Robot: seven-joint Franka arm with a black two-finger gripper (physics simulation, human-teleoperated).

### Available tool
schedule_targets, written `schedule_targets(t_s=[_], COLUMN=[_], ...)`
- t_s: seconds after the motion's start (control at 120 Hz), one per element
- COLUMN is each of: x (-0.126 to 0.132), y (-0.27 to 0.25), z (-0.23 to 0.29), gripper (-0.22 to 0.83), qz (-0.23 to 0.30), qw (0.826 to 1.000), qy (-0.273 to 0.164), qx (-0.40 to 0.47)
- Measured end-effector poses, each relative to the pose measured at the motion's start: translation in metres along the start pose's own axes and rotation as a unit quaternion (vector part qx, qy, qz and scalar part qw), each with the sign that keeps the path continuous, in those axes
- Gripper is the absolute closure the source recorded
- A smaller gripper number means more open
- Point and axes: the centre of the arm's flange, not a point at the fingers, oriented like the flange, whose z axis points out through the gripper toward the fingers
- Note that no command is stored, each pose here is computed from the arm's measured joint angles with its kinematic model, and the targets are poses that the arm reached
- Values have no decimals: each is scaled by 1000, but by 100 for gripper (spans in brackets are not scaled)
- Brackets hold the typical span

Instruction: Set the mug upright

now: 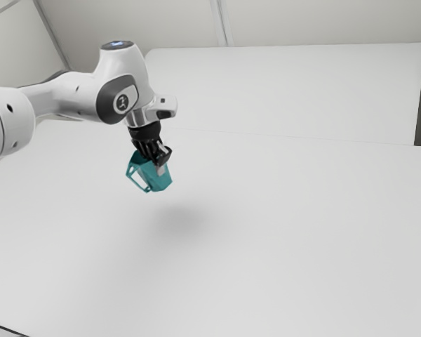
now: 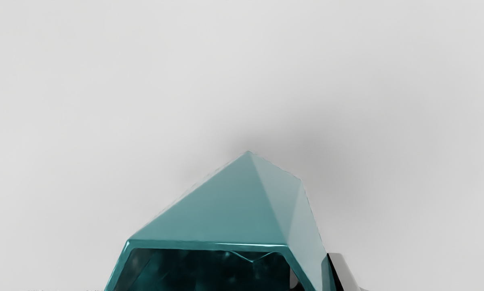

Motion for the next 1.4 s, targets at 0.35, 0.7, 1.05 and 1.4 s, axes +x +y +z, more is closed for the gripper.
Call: schedule_targets(t_s=[0.35,0.7,1.05,1.4], x=[5,10,9,25], y=[4,3,16,-5], z=[56,94,52,-94], gripper=[78,73,20,4], qz=[-21,-43,-52,-89], qw=[999,998,999,994], qy=[-30,-52,-17,63], qx=[9,3,1,-26])
